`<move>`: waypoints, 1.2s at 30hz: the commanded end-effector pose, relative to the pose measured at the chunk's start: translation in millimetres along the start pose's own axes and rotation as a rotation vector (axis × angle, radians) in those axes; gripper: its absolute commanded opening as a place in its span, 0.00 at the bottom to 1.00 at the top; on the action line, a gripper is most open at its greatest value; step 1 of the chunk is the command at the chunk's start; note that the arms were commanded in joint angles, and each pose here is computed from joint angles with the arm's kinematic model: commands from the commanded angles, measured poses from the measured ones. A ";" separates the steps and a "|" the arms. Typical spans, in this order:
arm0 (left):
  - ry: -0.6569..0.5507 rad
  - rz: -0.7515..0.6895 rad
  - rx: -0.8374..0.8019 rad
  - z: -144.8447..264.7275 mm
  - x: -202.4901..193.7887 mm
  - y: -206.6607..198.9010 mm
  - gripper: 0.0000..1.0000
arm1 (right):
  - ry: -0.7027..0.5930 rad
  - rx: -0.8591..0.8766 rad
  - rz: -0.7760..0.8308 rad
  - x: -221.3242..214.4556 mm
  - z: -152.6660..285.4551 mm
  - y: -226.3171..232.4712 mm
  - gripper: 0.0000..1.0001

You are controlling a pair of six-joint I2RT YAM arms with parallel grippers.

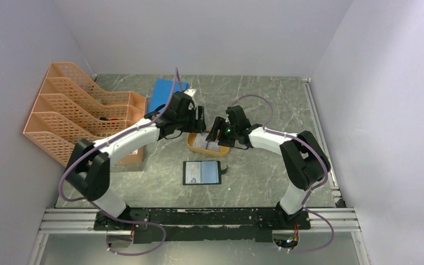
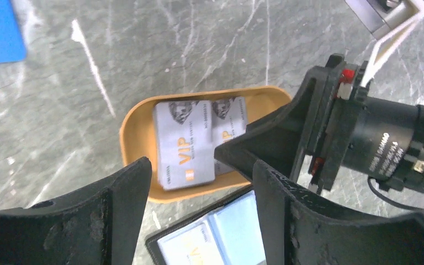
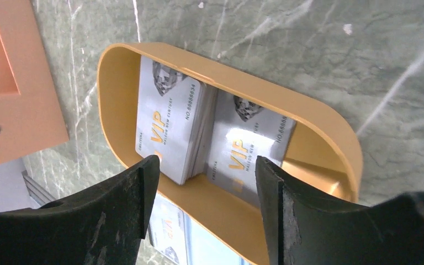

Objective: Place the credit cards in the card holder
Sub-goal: Adjust the credit card in the storage box, then pick up the credit card from the storage box.

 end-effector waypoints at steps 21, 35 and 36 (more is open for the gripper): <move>0.117 0.073 0.218 -37.4 -36.3 62.8 0.65 | 0.035 -0.141 -0.021 -10.0 -42.2 -8.0 0.50; 0.150 0.075 0.251 -41.8 -46.9 70.5 0.62 | 0.030 -0.162 -0.033 -18.9 -28.7 -28.0 0.34; 0.150 0.076 0.250 -42.3 -47.1 70.2 0.62 | 0.029 -0.160 -0.035 -19.1 -27.5 -29.1 0.34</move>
Point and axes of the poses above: each gripper's point midway between its finger pads, its own z axis back along the fingers, its own y axis along the line the jaws close on, x = y × z, the point moved 9 cm from there along z, back along the fingers
